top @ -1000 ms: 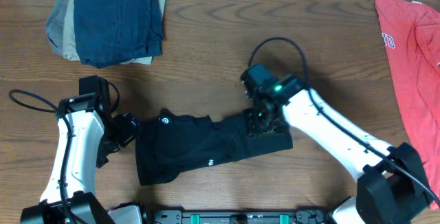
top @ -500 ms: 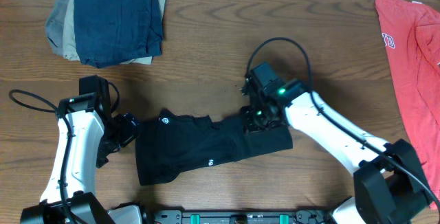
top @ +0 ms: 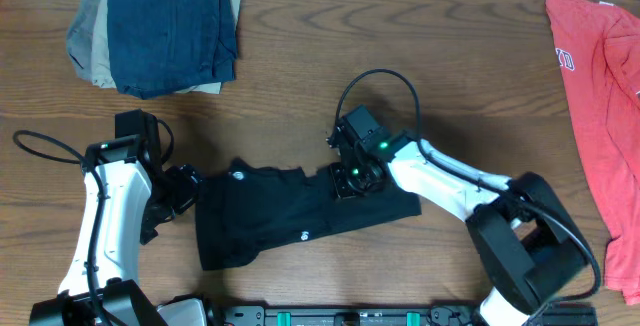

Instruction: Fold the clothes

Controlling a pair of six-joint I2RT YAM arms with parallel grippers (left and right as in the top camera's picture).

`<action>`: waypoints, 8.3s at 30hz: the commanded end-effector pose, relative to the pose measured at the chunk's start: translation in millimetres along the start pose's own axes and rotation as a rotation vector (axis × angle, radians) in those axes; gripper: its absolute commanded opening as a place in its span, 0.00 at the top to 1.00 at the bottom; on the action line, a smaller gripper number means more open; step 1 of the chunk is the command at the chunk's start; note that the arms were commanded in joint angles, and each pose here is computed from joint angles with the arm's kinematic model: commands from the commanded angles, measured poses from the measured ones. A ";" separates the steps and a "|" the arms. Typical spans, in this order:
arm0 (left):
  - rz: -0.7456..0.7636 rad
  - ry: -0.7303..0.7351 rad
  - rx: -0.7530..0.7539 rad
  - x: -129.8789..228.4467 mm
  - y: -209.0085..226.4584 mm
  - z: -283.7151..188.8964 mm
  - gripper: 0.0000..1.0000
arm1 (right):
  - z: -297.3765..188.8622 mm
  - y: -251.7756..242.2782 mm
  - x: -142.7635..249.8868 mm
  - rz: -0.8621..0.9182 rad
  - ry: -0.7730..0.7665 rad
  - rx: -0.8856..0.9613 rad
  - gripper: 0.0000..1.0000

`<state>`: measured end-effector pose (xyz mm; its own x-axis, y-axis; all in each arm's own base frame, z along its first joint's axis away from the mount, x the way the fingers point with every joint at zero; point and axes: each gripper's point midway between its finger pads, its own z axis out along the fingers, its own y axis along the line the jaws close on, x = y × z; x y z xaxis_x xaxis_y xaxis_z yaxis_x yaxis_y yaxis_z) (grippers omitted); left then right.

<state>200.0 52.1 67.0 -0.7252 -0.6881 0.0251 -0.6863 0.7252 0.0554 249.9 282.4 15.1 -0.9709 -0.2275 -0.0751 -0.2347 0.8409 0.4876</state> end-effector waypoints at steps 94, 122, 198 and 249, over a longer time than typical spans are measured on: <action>0.003 -0.002 0.000 0.4 1.1 3.0 0.01 | -71.5 -143.5 3.5 0.200 0.149 0.132 0.99; 0.373 0.175 0.501 47.9 -81.6 -17.9 0.01 | -204.1 -216.0 33.0 0.572 -0.096 0.334 0.11; 0.349 0.004 -0.016 -5.3 -81.9 -16.3 0.94 | -247.0 -292.7 52.6 0.937 -0.269 0.451 0.01; 0.800 0.014 0.355 190.6 -293.9 -44.9 0.94 | -247.0 -292.8 52.6 0.936 -0.269 0.452 0.01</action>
<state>267.2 -288.2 102.1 -0.9953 0.0588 -0.0766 0.0782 0.9561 -0.2825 277.6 -94.0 79.6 -0.7504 0.6598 -0.0402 0.6553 0.7505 0.0857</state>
